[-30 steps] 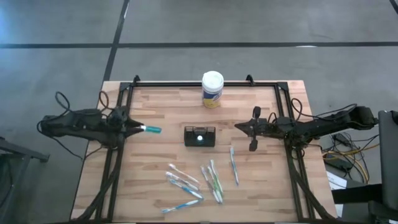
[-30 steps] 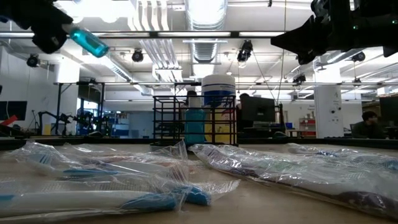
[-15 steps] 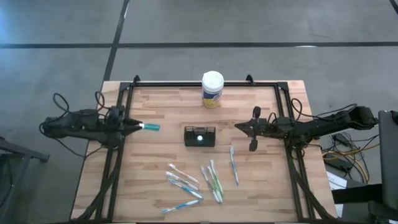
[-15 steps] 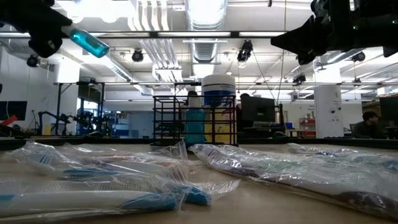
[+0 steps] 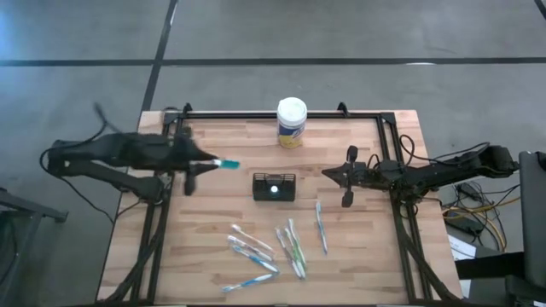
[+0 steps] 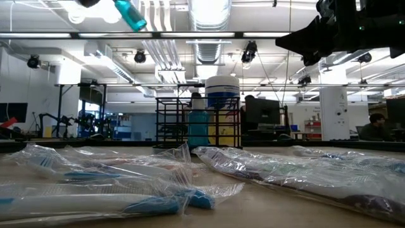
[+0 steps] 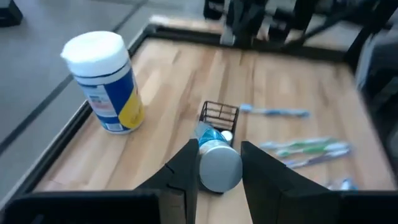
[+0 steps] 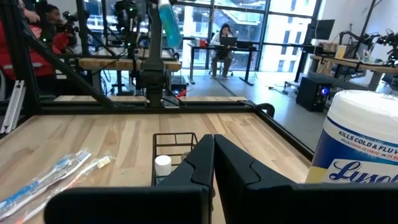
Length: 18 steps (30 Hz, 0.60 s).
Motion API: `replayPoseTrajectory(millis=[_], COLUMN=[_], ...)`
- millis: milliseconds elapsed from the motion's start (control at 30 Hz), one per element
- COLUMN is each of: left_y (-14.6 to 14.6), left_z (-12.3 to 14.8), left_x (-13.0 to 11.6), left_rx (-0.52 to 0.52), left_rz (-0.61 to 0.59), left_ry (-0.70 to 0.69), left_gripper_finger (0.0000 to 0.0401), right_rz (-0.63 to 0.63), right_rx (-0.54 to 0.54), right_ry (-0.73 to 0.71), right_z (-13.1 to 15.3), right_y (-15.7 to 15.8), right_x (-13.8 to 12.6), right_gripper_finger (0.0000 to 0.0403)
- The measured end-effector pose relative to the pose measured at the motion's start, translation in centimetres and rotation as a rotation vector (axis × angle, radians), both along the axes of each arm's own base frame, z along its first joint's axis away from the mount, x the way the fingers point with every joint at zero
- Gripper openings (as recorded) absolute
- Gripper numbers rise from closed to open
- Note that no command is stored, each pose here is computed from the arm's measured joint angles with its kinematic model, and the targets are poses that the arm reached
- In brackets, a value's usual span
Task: Pick & Place toothbrushing station
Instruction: Put the blue mouthwash into the black wire organizer
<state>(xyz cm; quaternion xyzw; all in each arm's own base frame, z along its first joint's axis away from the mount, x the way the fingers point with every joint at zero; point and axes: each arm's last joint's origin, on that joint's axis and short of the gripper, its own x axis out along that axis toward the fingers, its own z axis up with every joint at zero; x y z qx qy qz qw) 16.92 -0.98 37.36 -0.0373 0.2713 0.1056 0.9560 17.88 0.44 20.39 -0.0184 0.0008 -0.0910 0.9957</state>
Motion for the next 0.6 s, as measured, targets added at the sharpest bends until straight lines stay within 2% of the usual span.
replayPoseTrajectory(millis=[133,233,367,500,600], left_y=[0.5,1.0,1.6,1.7,1.8], left_z=[1.1,0.5,0.5,-1.2,-1.0], left_x=[4.5,8.2,12.3,15.9,17.3], left_rx=[0.044,0.019,-0.023,-0.019,-0.02], left_rz=[-0.021,-0.097,-0.192,-0.247,-0.295], left_ry=[0.115,0.207,0.234,0.328,0.334], left_gripper_finger=[0.0096,0.0096,0.0096,0.0096,0.0096], right_rz=[0.0,0.0,0.0,0.0,0.0], right_rx=[0.0,-0.007,-0.014,-0.018,-0.019], right_ry=[0.001,0.007,0.01,0.017,0.024], right_z=[0.0,-0.1,-0.1,-0.1,-0.2], right_y=[0.0,0.0,0.0,0.0,0.0], right_x=[0.0,0.0,0.0,0.0,0.0], right_gripper_finger=[0.0008,0.0008,0.0008,0.0008,0.0008])
